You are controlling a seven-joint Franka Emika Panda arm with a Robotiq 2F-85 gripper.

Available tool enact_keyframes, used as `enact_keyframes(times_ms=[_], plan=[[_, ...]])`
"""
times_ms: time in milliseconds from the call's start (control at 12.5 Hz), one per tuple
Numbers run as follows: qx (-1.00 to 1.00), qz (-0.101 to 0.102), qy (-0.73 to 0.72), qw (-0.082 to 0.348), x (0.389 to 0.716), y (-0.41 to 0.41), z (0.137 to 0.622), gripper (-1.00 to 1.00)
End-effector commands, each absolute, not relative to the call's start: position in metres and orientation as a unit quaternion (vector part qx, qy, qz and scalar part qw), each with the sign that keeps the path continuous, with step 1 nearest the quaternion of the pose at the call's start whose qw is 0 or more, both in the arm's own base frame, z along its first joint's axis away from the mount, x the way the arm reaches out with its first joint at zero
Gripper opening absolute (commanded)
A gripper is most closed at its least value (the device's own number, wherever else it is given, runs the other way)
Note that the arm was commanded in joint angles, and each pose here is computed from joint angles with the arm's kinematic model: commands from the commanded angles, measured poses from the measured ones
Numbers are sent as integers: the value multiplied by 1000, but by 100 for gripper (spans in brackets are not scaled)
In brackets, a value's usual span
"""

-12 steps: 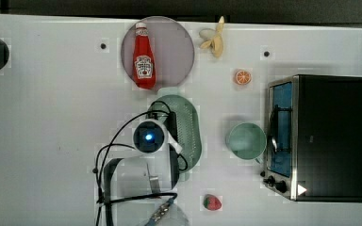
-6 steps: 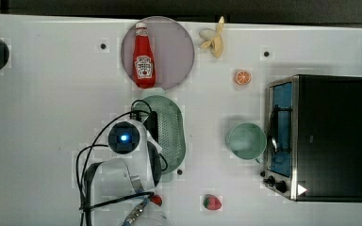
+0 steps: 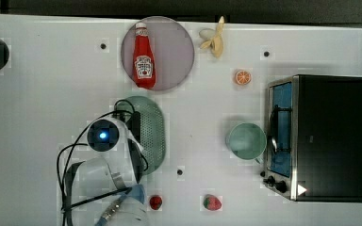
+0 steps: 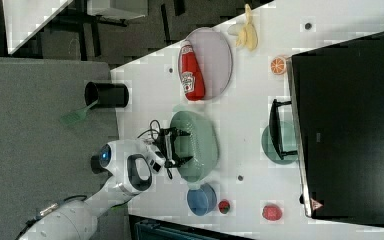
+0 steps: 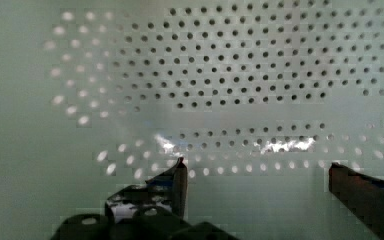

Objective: Drag strainer right to left.

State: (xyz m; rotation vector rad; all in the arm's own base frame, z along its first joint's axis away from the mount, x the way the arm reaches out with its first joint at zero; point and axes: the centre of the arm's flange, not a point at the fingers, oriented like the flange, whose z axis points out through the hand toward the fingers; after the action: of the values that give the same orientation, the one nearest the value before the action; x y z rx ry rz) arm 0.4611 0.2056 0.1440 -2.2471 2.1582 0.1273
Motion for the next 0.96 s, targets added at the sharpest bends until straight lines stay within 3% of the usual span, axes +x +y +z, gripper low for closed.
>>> enact_keyframes(times_ms=[80,960], plan=[[-712,38,701,17,468,239,155,100],[-681,49,730,22,478,346,150,100]])
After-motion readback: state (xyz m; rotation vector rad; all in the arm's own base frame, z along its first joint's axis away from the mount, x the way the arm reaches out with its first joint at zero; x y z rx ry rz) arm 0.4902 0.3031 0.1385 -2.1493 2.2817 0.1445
